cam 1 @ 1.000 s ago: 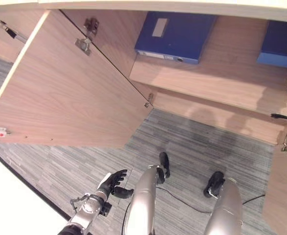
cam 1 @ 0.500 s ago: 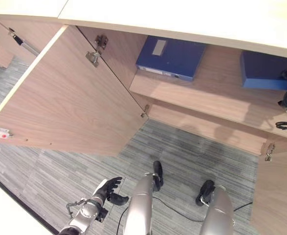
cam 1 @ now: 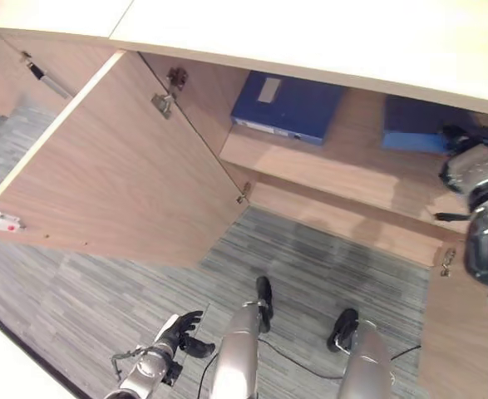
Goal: Put the empty folder in the office cabinet
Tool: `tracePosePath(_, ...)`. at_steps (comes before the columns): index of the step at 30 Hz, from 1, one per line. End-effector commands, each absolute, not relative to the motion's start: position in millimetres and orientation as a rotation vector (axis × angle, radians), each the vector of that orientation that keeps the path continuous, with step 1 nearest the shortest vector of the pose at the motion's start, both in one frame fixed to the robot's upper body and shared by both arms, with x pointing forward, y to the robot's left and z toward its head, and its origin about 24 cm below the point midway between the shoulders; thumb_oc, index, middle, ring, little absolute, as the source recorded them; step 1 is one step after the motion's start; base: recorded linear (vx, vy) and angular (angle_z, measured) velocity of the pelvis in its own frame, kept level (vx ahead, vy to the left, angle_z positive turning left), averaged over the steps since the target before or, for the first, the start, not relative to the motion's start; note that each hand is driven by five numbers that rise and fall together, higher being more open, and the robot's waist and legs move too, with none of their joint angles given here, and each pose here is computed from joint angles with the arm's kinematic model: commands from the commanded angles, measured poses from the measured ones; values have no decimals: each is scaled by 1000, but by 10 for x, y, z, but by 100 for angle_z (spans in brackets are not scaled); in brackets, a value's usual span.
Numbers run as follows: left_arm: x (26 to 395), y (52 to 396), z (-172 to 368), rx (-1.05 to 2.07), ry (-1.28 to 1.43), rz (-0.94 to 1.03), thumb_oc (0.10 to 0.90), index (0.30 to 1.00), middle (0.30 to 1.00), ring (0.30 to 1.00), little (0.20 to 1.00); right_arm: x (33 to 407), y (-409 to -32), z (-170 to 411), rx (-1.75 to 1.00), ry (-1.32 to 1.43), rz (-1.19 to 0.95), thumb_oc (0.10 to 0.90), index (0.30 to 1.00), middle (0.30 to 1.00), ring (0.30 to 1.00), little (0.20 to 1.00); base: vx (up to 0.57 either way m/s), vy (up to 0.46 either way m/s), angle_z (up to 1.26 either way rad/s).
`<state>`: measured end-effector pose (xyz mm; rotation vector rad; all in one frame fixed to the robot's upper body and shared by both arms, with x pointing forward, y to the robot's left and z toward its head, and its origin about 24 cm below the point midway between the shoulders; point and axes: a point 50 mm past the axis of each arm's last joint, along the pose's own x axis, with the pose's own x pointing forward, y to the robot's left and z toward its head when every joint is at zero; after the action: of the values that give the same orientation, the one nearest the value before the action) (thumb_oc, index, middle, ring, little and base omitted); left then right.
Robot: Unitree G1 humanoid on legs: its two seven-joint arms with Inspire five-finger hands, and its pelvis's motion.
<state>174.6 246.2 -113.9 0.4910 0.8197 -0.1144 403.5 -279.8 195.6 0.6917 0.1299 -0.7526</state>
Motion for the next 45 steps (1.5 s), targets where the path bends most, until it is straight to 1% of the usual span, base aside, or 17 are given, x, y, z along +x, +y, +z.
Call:
tracePosePath(1,1685,2640,-1157,517,864,-23,800,900,900,900,900,4101,-2657,2468,700,-135,-664,800,900,900,900,900,-35,5,-16)
tracePosePath(3,1666,2604,-1187,492,873,-1,800,900,900,900,900,4126,-2384,2469,701,-207,-583,800,900,900,900,900,-30,6,-9)
tracePosePath(5,1649,2522,-1229,452,885,19,800,900,900,900,900,4009,-2149,2441,708,-345,-489,800,900,900,900,900,-25,-2,-9)
tracePosePath(8,1632,2462,-1258,427,896,22,800,900,900,900,900,3853,-2078,2217,731,-393,-461,800,900,900,900,900,-7,-5,-3)
tracePosePath(9,1606,2418,-1286,429,907,19,800,900,900,900,900,3687,-1979,2017,745,-422,-416,800,900,900,900,900,-7,-12,-6)
tracePosePath(13,1536,2356,-1326,417,920,11,800,900,900,900,900,3423,-1881,1665,747,-422,-361,800,900,900,900,900,-2,-1,-1)
tracePosePath(18,1437,2399,-1359,429,948,37,800,900,900,900,900,3147,-1759,1225,758,-336,-305,800,900,900,900,900,2,-1,-2)
tracePosePath(24,1431,2423,-1367,440,955,55,800,900,900,900,900,3065,-1741,1060,771,-299,-274,800,900,900,900,900,4,-2,-2)
tracePosePath(30,1451,2440,-1354,424,939,71,800,900,900,900,900,3006,-1838,905,492,-263,-236,800,900,900,900,900,4,0,-1)
tracePosePath(32,1472,2463,-1337,431,927,59,800,900,900,900,900,3013,-1901,924,290,-276,-190,800,900,900,900,900,0,0,0)
tracePosePath(33,1473,2463,-1337,431,927,60,800,900,900,900,900,3013,-1900,924,290,-276,-190,739,808,808,808,808,0,0,0)
tracePosePath(34,1479,2474,-1332,435,925,58,800,900,900,900,900,3032,-1917,963,230,-288,-179,602,604,604,604,604,0,0,0)
tracePosePath(35,1474,2494,-1328,440,924,56,800,900,900,900,900,3047,-1916,1049,125,-318,-148,400,300,300,300,300,0,0,0)
tracePosePath(37,1468,2512,-1325,447,922,54,800,900,900,900,900,3063,-1938,1201,-76,-380,-117,400,300,300,300,300,0,0,0)
tracePosePath(38,1468,2510,-1325,446,922,54,800,900,900,900,900,3063,-1936,1202,-77,-381,-117,400,300,300,300,300,0,0,0)
tracePosePath(41,1534,2502,-1295,461,892,25,800,900,900,900,900,3216,-1987,1504,-424,-481,-139,400,300,300,300,300,9,-24,0)
tracePosePath(45,1566,2507,-1273,464,874,12,800,900,900,900,900,3348,-2081,1663,-555,-497,-191,400,300,300,300,300,8,-8,3)
